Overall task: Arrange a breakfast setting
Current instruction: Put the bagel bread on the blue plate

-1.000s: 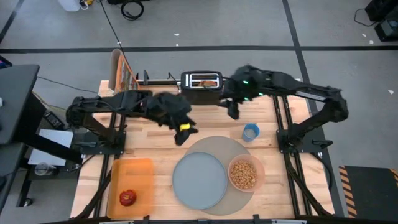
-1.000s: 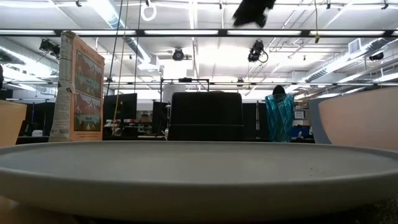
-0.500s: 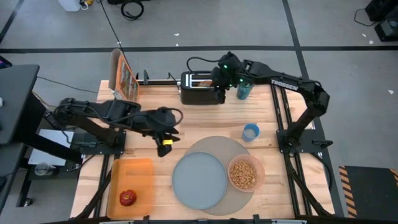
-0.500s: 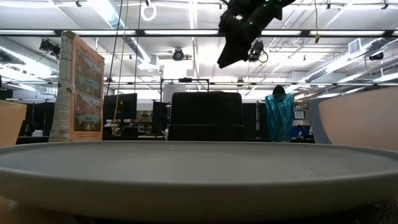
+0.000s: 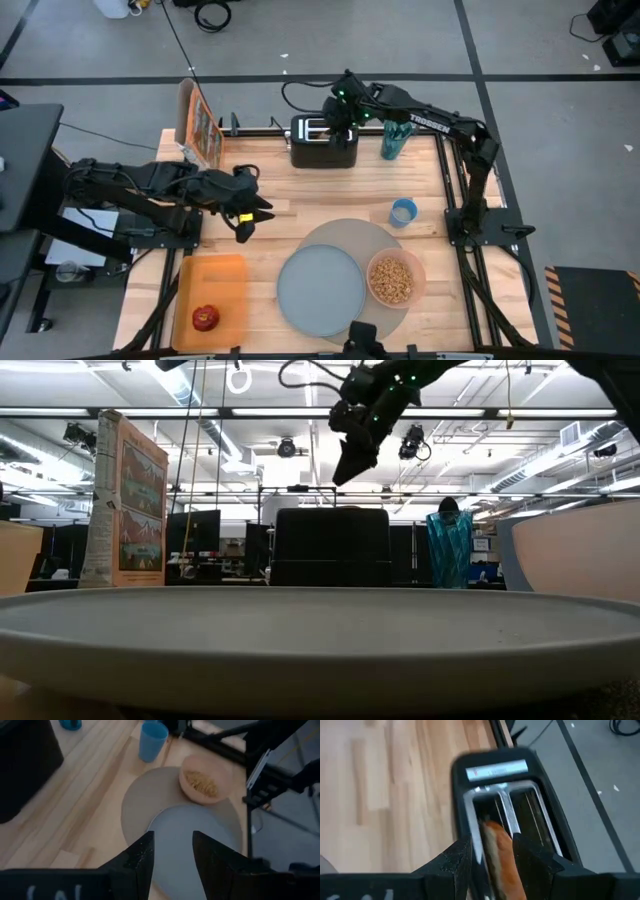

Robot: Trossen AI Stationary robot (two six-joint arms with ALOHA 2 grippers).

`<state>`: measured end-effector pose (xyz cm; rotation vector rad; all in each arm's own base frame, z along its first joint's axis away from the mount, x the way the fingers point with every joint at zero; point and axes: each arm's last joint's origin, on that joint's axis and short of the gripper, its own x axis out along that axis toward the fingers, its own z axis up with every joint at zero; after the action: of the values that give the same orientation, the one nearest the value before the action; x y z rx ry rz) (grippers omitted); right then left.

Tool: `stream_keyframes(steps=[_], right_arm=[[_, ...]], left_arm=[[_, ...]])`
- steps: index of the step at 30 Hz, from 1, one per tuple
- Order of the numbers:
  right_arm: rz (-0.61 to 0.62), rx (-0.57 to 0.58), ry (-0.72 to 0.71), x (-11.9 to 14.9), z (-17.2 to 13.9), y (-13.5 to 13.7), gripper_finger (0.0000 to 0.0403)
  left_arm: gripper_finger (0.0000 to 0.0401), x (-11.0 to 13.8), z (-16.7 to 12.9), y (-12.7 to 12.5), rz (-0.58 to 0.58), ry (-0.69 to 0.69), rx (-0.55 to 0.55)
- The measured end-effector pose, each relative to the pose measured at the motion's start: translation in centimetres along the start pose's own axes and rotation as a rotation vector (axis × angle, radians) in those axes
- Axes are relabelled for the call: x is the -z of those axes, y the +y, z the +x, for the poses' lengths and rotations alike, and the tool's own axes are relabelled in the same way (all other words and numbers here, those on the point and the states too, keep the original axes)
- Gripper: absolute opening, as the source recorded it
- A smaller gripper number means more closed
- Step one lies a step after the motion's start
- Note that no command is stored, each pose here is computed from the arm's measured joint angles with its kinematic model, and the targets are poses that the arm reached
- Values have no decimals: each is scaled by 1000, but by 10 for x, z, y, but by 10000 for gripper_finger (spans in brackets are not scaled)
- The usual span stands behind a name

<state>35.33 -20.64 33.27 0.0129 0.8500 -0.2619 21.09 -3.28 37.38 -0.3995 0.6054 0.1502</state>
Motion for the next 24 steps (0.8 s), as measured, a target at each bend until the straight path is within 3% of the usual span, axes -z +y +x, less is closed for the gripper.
stream_keyframes(steps=[14, 24], right_arm=[[-97, 37, 134, 13, 17, -13, 141], [-95, 33, 145, 15, 20, -16, 138]], left_arm=[[141, 34, -2, 20, -101, -29, 11], [141, 35, -2, 20, -128, -43, 21]])
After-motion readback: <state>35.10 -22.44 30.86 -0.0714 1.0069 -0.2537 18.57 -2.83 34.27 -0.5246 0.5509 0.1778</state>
